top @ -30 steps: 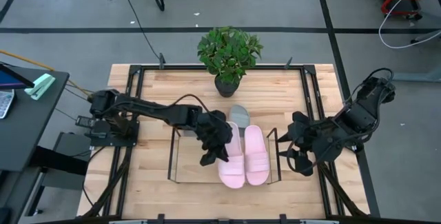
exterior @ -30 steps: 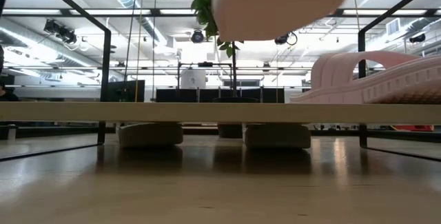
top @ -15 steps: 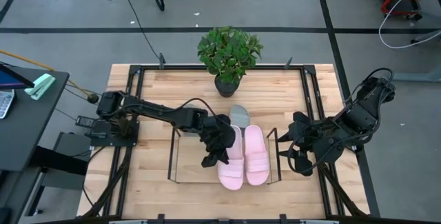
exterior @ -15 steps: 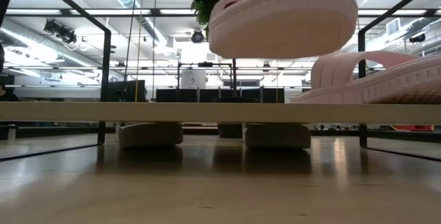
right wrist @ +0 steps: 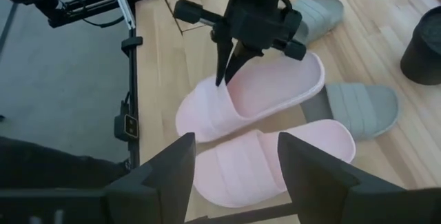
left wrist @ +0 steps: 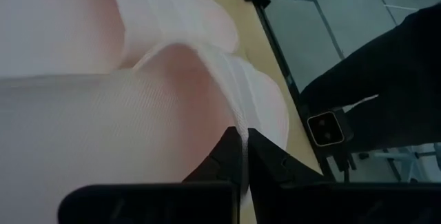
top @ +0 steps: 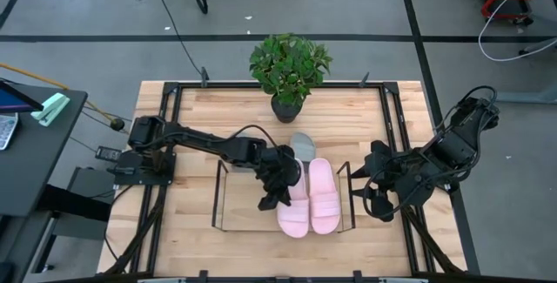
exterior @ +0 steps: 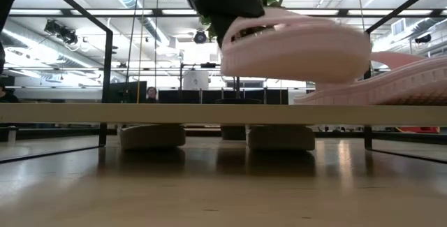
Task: Pick and place slides into the shelf
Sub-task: Put the pink slipper on the shelf
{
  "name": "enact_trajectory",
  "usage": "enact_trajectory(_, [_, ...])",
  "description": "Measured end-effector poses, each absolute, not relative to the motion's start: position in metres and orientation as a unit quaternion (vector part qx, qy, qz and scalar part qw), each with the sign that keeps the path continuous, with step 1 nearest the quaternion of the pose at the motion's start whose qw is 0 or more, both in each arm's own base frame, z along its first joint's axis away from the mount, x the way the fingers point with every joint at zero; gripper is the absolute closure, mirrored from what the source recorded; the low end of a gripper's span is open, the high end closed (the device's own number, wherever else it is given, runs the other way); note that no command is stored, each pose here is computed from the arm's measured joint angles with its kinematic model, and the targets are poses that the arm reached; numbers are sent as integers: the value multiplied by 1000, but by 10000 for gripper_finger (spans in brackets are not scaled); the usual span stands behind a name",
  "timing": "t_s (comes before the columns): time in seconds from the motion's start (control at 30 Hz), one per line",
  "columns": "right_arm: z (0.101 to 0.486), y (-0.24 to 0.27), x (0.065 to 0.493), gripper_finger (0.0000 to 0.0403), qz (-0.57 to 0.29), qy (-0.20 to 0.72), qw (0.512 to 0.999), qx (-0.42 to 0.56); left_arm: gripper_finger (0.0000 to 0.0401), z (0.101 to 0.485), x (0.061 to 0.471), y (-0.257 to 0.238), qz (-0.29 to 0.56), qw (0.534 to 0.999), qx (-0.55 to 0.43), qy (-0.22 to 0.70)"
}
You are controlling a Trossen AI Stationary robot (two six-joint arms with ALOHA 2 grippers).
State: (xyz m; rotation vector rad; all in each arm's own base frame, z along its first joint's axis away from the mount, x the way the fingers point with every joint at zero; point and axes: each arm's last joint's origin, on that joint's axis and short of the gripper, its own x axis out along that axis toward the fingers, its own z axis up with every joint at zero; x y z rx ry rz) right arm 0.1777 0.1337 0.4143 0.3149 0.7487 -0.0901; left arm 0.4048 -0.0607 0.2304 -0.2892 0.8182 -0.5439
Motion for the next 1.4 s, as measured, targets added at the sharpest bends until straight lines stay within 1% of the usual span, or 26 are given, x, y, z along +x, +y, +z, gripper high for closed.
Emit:
enact_trajectory(0.3, [414,134,178,190,-46,363,918,153,385,230,405,-61,-262,872,-136,391])
enact_trajectory(0.57, [414,134,178,190,-46,363,918,152,391,232,407,-61,-262,877,-138,379])
enact_trajectory(0.7, [414,134,178,190,-46,363,918,153,382,232,407,-61,-262,877,-140,377])
enact_trajectory(0.83, [414,134,178,190,-46,363,918,153,391,232,407,-61,-261,878,-140,376])
enact_trajectory(0.97, [414,134,178,190,-46,363,918,153,391,232,407,-61,-261,878,-140,376])
enact_trajectory(1.13, [414,134,178,190,-46,363,918,153,380,231,408,-61,-261,877,-141,377])
enact_trajectory(1.27, [414,134,178,190,-46,363,918,154,391,227,410,-62,-258,875,-150,381])
enact_trajectory(1.4, [414,134,178,190,-47,363,918,154,389,223,412,-62,-254,873,-160,385])
